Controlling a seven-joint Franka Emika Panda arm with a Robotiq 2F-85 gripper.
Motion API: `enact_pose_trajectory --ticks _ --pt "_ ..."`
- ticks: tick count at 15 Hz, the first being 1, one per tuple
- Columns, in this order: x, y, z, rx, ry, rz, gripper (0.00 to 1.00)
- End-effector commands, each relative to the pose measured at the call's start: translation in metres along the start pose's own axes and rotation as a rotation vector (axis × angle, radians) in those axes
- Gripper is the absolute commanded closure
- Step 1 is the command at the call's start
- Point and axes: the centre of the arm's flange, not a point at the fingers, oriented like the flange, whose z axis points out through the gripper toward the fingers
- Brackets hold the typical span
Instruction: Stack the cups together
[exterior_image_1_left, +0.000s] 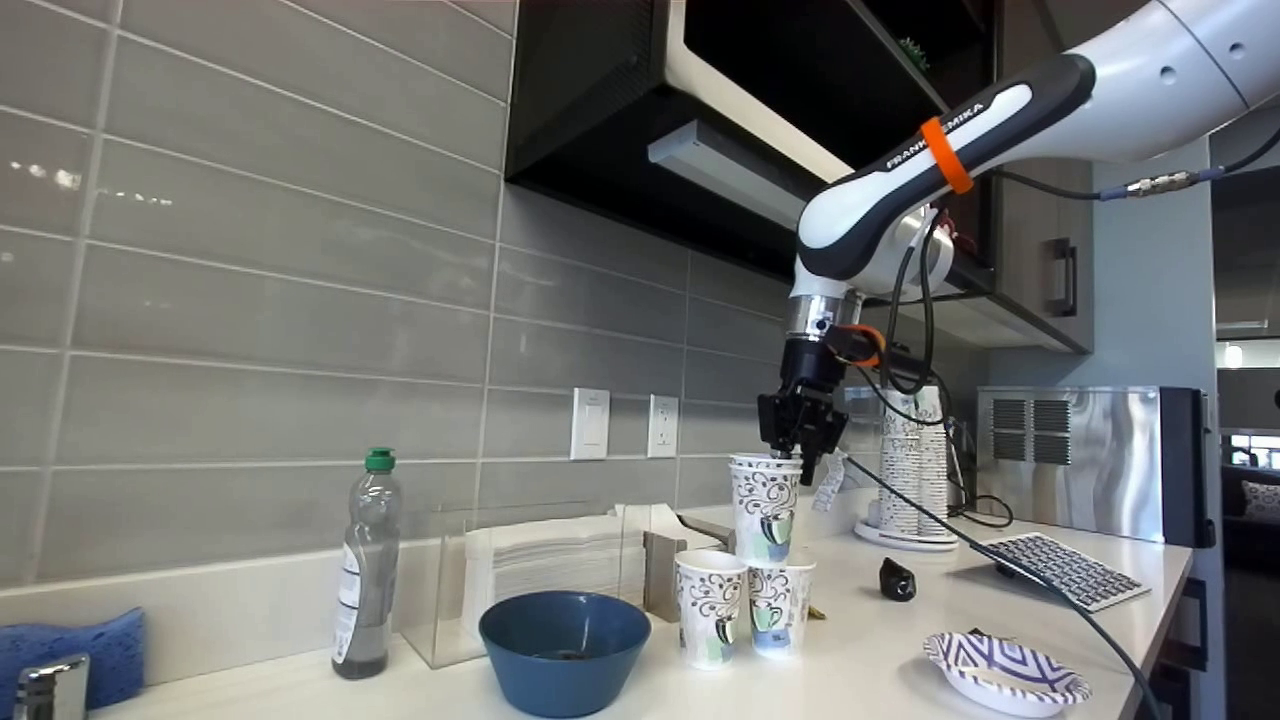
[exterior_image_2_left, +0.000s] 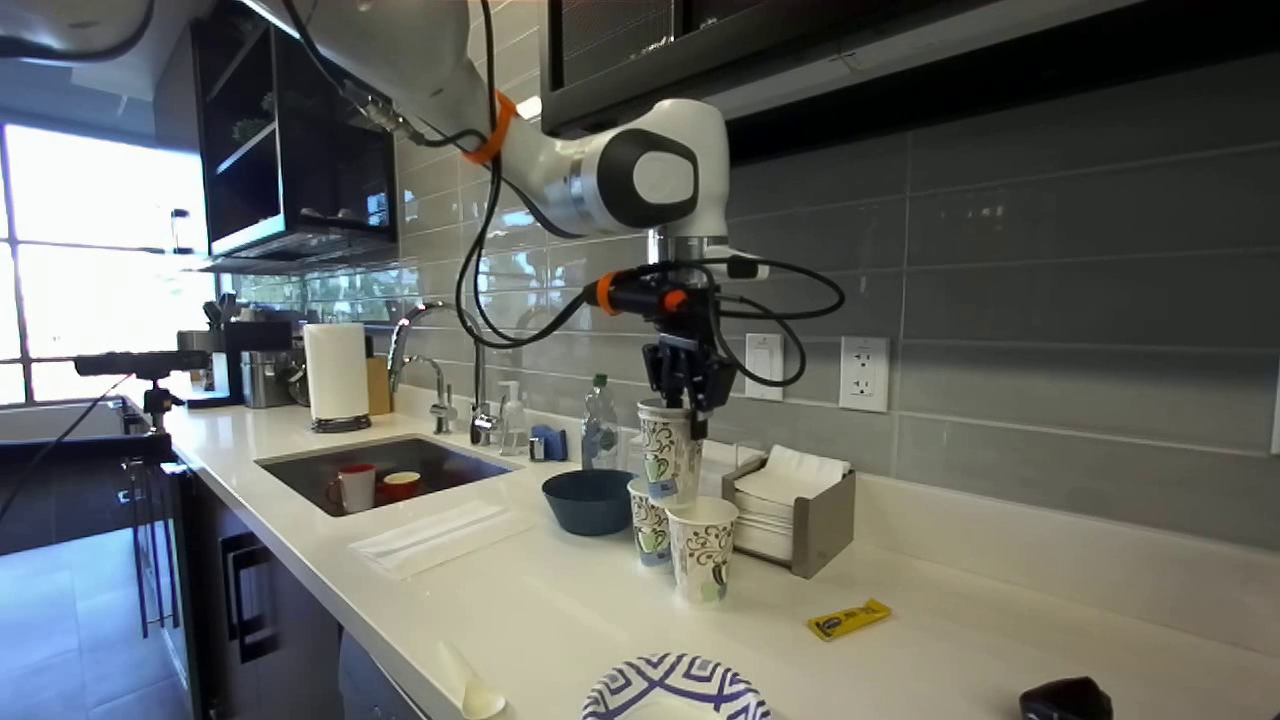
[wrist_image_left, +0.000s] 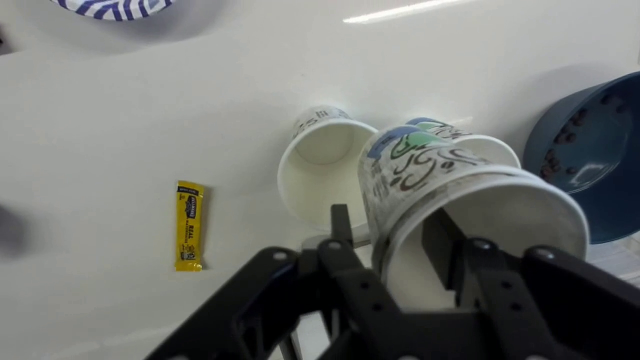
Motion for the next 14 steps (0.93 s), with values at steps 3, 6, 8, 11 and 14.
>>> enact_pose_trajectory --ticks 3,6,8,11,14 --pt "-0.008 0.002 -0.004 -0.02 0.025 0.014 1.0" --pt "-0.008 0.001 -0.008 -0.022 0.031 0.011 1.0" --pt "-0.034 0.017 -0.025 -0.032 0.04 0.006 0.99" --pt "-0.044 0.027 -0.042 -0.046 0.066 0.001 0.99" --pt "-0.052 0.023 -0.067 -0.042 0.101 -0.035 0.99"
